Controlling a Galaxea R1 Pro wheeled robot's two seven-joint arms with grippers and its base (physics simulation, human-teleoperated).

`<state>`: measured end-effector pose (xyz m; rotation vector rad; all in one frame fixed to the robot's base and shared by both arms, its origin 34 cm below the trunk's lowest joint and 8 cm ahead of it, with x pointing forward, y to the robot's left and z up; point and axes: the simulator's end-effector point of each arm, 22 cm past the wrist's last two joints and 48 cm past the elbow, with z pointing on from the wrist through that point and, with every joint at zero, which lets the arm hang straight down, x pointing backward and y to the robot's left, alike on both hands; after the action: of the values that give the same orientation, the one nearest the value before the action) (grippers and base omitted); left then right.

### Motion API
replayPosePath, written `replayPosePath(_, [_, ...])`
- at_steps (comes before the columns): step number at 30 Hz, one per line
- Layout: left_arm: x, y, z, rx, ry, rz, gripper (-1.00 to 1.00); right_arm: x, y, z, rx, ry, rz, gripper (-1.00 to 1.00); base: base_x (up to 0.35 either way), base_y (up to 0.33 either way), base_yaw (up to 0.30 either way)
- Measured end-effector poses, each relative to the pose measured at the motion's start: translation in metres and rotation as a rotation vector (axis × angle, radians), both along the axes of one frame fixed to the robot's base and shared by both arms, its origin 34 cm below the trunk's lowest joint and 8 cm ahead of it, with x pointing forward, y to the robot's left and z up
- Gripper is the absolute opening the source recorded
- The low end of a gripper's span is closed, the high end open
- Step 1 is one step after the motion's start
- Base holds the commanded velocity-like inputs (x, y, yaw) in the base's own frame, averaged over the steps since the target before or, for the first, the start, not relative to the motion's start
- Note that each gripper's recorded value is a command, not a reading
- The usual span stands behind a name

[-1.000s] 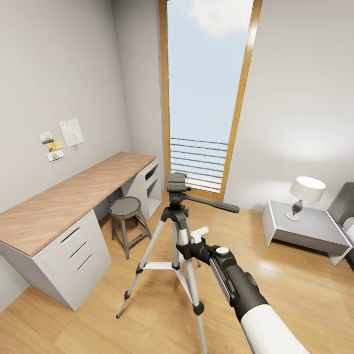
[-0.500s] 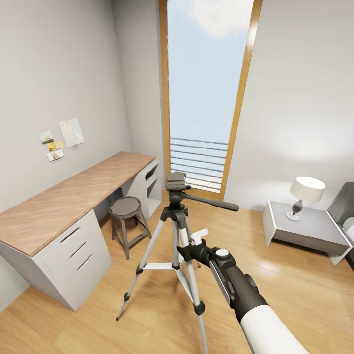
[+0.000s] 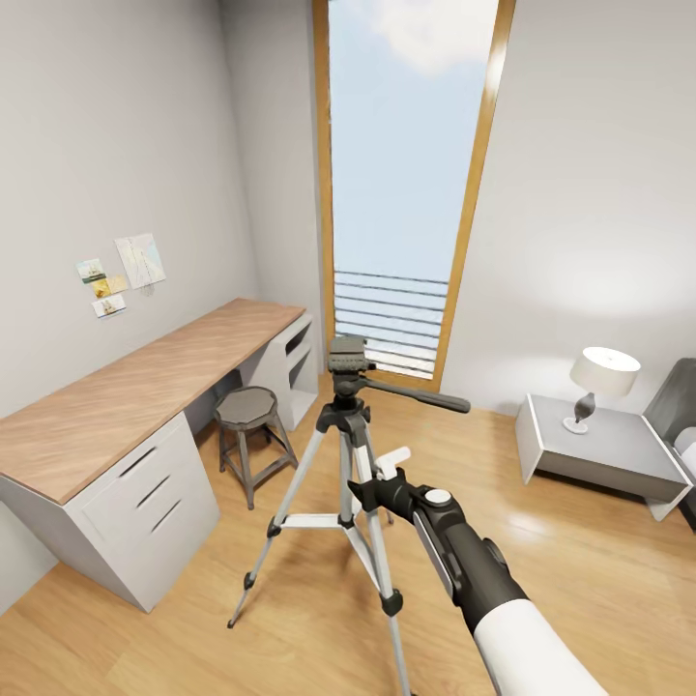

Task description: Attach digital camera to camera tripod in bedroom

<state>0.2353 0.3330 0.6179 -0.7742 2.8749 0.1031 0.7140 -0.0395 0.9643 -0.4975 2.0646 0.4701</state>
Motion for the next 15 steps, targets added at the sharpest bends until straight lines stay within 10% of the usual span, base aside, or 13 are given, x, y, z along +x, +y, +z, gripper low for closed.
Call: replayPosePath(15, [0.218, 0.028, 0.100, -0.100, -0.385, -0.163, -1.00, 0.001, -0.003, 0.001, -0.001, -0.004, -0.004, -1.00, 0.000, 0.000, 0.000])
